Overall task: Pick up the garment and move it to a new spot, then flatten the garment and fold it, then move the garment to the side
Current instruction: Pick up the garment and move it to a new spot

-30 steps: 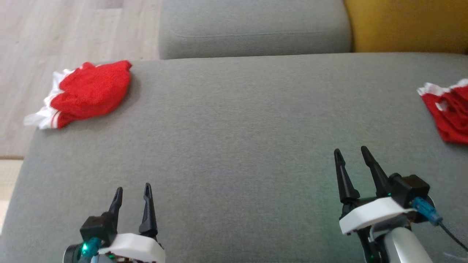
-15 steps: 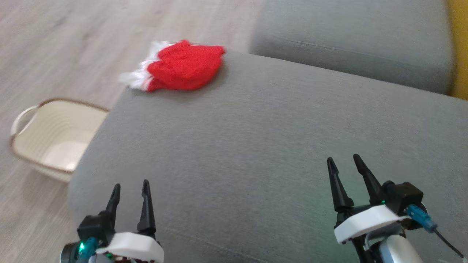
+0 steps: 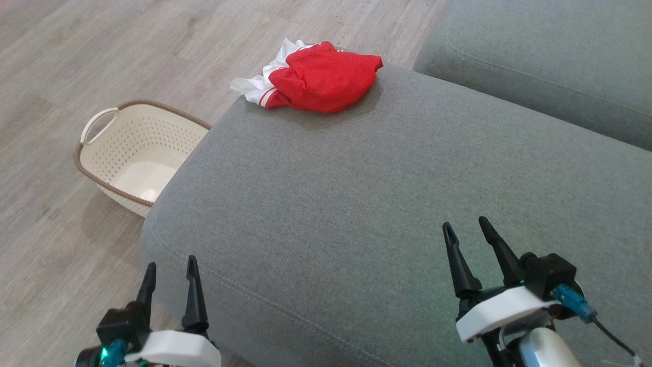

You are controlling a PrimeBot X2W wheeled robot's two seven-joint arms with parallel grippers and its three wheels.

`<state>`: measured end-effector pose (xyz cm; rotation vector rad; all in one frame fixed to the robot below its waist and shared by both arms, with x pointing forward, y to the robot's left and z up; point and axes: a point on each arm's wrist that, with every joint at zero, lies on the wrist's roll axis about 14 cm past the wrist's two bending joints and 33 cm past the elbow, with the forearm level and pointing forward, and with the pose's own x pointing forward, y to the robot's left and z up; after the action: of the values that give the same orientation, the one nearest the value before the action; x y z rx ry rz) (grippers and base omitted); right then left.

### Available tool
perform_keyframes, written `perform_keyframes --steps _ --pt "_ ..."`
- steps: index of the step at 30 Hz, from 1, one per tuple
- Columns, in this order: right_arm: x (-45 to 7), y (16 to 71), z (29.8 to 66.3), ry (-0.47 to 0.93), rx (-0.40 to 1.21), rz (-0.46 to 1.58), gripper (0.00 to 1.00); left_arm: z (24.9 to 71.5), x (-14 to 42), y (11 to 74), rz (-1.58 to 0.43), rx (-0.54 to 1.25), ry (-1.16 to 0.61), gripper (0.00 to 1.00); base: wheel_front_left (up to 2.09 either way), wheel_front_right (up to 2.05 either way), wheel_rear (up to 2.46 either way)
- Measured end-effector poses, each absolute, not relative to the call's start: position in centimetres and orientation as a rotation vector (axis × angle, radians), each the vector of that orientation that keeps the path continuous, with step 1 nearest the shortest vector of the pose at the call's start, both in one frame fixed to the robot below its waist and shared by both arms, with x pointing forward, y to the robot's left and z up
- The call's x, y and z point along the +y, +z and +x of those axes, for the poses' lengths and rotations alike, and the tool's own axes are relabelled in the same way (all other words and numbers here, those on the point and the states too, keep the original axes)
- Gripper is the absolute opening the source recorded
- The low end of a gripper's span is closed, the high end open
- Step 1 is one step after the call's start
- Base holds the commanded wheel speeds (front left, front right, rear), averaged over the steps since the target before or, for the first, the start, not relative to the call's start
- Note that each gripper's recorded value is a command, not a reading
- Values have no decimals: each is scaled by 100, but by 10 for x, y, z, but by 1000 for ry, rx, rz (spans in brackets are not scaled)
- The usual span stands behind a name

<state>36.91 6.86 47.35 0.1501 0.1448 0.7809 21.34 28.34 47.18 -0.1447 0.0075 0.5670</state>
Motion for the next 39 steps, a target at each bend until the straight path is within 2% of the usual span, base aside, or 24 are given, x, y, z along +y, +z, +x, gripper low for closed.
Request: perform_keyframes --steps 10,14,19,26,32,39 --pt "64 468 378 762 157 155 100 217 289 468 -129 33 574 100 0 0 0" --pt "60 466 388 745 155 144 100 240 308 485 -39 8 552 100 0 0 0" --pt "55 473 412 720 115 145 100 302 332 526 111 -68 471 100 0 0 0" --pt "30 444 443 640 158 109 100 426 345 561 221 -69 343 100 0 0 0" --pt "10 424 463 579 185 96 100 506 349 515 167 131 322 100 0 0 0" --pt "-14 399 474 517 221 84 100 548 343 446 89 324 320 100 0 0 0"
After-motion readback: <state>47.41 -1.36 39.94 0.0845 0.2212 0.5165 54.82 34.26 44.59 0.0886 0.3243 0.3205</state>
